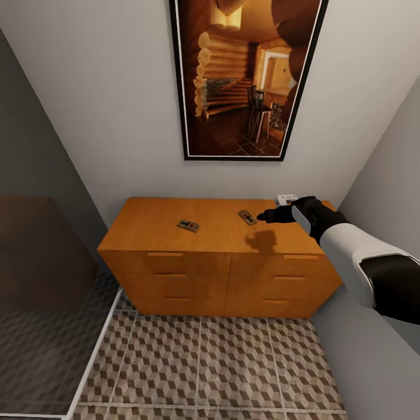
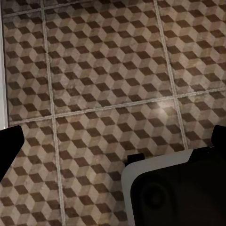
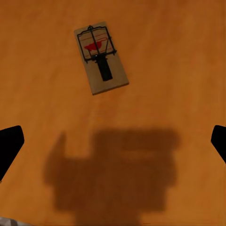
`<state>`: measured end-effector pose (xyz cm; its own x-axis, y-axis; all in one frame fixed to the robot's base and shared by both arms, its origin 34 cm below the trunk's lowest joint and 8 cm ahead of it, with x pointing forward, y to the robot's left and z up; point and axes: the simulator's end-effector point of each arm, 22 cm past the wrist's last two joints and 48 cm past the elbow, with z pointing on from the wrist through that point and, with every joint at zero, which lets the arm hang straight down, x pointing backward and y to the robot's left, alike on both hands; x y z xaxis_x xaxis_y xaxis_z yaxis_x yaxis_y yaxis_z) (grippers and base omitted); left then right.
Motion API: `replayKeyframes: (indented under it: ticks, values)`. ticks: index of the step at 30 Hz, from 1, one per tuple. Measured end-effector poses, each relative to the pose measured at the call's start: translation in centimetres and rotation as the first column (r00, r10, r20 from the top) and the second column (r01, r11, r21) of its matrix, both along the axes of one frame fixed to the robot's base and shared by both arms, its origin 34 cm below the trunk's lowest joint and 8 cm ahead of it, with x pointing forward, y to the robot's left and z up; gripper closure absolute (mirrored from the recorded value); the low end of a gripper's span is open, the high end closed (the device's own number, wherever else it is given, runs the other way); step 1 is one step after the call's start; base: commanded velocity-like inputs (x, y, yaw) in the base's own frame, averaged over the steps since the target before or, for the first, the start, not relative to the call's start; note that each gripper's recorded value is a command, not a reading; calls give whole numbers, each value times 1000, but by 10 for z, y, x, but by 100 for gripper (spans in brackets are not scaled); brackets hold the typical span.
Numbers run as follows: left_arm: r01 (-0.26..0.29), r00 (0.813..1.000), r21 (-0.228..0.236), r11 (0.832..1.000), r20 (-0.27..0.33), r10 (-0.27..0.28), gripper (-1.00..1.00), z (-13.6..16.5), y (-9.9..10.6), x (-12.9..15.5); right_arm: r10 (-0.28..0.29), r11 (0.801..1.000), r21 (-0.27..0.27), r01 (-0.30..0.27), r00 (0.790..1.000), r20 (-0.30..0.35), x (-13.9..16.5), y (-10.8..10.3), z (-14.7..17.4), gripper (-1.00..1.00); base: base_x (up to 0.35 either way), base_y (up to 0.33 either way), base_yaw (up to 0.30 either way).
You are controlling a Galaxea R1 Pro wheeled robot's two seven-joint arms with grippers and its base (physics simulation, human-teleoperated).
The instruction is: Take the four mousetraps from the cabinet in the bathroom and place them on the bathroom floor. Make sure all four end up on the same floor surface, and ensure that at least two of them are either under or directly next to the same bathroom sink.
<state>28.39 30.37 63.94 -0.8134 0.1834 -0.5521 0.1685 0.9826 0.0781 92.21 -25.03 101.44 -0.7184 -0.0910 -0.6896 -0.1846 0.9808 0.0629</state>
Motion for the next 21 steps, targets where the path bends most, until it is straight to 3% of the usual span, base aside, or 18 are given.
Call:
replayKeyframes:
  ticks: [21]
  values:
    - [0, 1000, 0, 1000, -7, 0, -100, -1, 0, -2, 0, 1000, 0, 0, 1000, -12, -2, 0, -9, -100, 0, 0, 0]
